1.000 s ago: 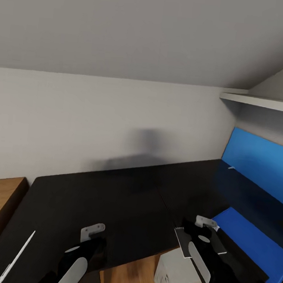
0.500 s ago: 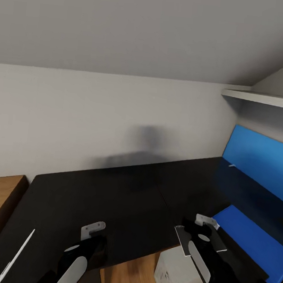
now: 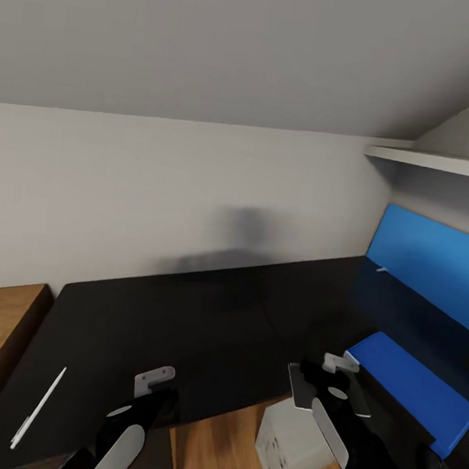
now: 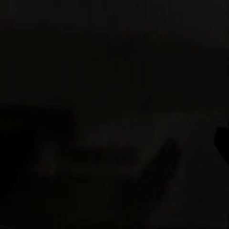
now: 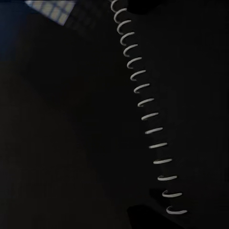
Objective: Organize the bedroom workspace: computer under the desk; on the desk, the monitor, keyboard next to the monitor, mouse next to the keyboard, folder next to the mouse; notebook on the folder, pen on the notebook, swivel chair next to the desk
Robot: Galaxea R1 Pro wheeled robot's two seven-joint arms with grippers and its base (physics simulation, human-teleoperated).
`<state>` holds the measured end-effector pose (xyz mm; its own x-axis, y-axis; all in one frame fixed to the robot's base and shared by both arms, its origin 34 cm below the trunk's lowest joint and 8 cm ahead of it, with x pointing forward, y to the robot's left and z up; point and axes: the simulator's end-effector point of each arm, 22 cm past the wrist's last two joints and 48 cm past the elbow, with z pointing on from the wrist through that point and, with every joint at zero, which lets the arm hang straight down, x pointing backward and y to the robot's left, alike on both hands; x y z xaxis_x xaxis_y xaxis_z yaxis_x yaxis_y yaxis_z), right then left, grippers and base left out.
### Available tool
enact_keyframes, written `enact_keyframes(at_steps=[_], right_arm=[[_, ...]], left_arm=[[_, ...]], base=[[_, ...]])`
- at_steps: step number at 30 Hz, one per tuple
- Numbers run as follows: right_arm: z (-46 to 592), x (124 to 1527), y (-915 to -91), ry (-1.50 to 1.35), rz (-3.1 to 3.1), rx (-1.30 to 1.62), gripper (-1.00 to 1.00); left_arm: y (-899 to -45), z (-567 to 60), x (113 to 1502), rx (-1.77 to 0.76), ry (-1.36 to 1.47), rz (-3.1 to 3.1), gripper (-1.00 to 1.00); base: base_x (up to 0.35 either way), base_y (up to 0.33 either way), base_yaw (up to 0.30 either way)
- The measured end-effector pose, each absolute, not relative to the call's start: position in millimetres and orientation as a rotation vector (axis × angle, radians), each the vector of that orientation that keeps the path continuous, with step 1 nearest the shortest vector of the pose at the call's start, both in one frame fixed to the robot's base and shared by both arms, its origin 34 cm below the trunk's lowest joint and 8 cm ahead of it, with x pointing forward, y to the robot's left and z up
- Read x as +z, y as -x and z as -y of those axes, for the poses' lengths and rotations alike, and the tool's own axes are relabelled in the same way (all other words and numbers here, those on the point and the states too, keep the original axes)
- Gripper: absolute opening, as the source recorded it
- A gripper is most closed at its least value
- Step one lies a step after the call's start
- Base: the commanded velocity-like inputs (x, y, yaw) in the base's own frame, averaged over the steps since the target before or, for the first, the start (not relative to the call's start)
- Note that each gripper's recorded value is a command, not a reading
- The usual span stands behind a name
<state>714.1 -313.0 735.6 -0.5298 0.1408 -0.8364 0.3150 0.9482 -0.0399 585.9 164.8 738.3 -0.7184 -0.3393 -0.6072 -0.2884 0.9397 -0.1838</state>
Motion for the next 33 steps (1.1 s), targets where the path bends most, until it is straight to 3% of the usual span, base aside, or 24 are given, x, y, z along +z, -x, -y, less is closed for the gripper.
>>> enact_keyframes(at_steps=[33], right_arm=[[311.7,735.6,-714.3,-0.316,-2.134,-0.228,1.00]], left_arm=[[-585.7,-165.4,737.5,-0.095,0.441,-2.418,1.00]], base=[[-0.075,0.002,0.000]])
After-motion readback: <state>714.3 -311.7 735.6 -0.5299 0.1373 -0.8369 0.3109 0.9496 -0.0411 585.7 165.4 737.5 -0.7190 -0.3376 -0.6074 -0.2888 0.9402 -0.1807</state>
